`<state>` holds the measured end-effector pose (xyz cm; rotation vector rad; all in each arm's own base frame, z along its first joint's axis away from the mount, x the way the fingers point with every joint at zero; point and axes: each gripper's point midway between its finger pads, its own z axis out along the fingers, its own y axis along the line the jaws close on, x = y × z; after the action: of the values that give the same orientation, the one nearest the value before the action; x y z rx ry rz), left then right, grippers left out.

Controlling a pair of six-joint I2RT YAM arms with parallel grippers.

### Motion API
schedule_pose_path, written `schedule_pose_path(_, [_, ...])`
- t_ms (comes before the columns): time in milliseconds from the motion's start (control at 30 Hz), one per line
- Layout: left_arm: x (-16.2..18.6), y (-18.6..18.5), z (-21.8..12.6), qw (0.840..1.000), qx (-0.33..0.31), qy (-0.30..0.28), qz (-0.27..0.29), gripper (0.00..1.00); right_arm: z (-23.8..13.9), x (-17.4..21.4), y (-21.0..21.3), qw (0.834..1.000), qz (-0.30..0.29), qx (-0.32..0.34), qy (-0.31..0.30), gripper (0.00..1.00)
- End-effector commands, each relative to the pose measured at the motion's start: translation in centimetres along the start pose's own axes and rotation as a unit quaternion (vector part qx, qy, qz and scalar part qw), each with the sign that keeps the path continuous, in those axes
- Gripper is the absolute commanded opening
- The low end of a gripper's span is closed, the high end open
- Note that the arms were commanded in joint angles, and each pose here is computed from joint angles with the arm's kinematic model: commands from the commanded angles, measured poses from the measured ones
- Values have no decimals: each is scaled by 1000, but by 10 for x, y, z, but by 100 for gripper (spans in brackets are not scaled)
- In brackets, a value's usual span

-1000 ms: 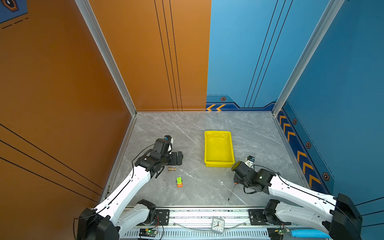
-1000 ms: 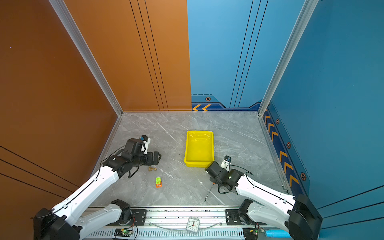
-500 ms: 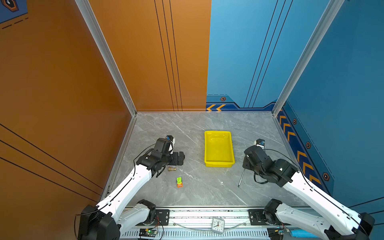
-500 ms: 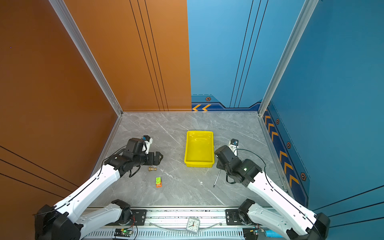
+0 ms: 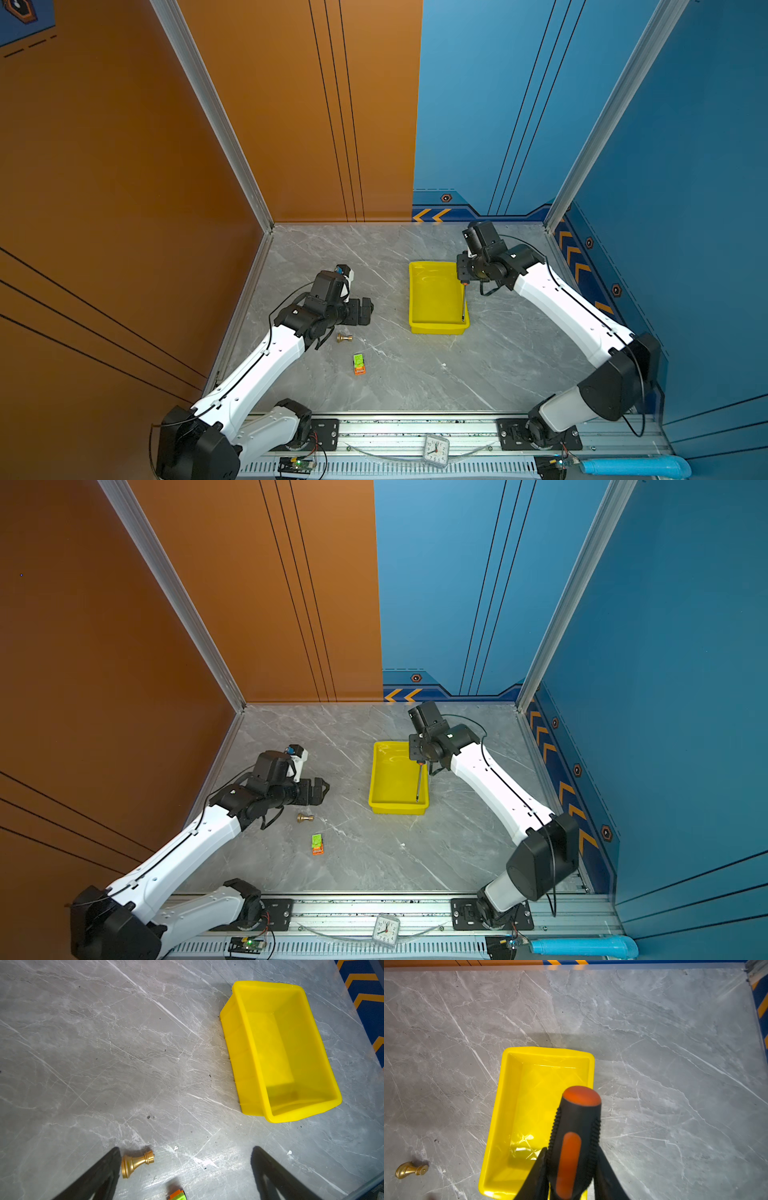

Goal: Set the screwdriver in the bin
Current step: 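Lift the screwdriver with the right gripper and carry it over the yellow bin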

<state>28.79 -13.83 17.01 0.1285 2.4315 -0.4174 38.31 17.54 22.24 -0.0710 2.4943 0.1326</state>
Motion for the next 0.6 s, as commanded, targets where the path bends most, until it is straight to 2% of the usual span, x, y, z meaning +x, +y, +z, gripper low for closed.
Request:
schedule_pose_path(0, [-14, -4, -4, 1000, -6, -14, 1, 98, 23, -11, 22, 999, -25, -27, 8, 0])
schedule_pose_path(333, [-22, -8, 2, 1000, -9, -10, 7, 98, 93, 0, 50, 997, -36, -39, 59, 0])
schedule_pose_path(567, [-21, -7, 7, 1000, -14, -3, 9, 98, 116, 21, 59, 995, -46, -34, 87, 0])
